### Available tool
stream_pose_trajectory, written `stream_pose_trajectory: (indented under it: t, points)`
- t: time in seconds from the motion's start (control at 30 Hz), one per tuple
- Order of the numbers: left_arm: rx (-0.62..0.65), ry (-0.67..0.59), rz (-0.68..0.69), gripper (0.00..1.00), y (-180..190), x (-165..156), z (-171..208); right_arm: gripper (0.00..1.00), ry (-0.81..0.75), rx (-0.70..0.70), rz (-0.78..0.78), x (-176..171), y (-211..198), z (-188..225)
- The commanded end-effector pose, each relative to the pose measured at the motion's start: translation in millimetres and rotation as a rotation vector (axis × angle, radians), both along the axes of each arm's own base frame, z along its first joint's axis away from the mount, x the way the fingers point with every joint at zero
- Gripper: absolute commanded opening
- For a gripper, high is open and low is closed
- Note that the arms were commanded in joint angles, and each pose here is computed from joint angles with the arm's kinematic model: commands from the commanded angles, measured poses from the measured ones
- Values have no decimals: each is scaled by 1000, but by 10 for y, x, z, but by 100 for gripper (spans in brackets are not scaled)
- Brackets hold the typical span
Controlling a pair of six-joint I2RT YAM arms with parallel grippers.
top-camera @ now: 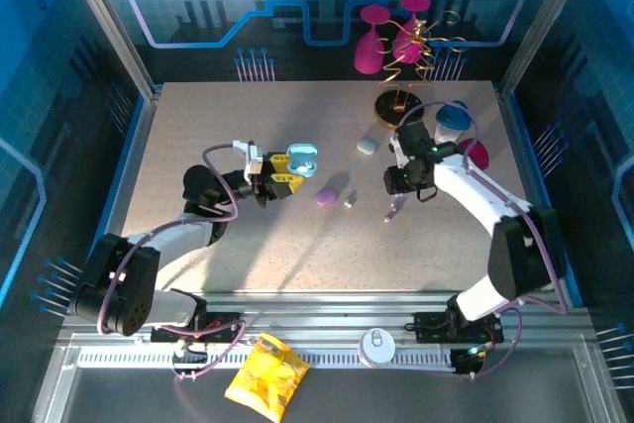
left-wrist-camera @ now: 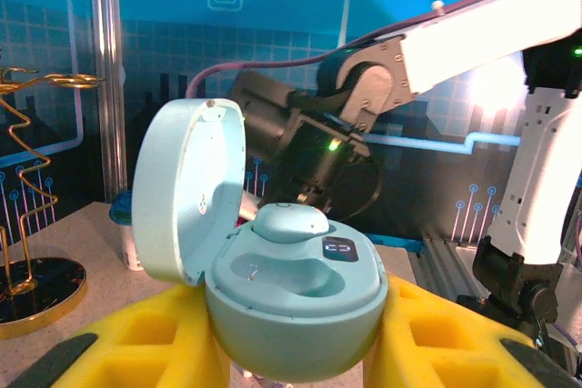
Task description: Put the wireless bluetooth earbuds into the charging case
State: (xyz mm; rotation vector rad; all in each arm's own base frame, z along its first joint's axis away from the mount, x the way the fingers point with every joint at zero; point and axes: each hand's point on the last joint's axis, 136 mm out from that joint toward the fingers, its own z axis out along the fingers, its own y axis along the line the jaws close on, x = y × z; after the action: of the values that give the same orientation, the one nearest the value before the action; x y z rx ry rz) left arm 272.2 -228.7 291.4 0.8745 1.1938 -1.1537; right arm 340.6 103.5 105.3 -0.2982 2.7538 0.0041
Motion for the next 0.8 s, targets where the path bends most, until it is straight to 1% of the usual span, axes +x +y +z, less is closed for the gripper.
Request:
stream_pose_trajectory:
  t: [0.0,0.1,0.27,0.47,0.63,0.77]
  points:
    - [10,-65,-9,30,10,-24,48,45,95,-189,47,-44,-168,-99]
    - [9,-68,-8,30,13,-30,56,40,133,-217,68,22,-126,-194]
    - [10,-75,-4,30,19,-42,67,37,189,-270,98,93,-75,-378]
    - [13,-80,-2,30,32,-61,79,34,236,-295,124,124,-11,-538]
    - [17,-79,-3,31,31,-63,68,31,257,-287,138,163,45,-626]
    - [13,-76,-5,31,29,-58,58,29,275,-307,145,188,33,-694]
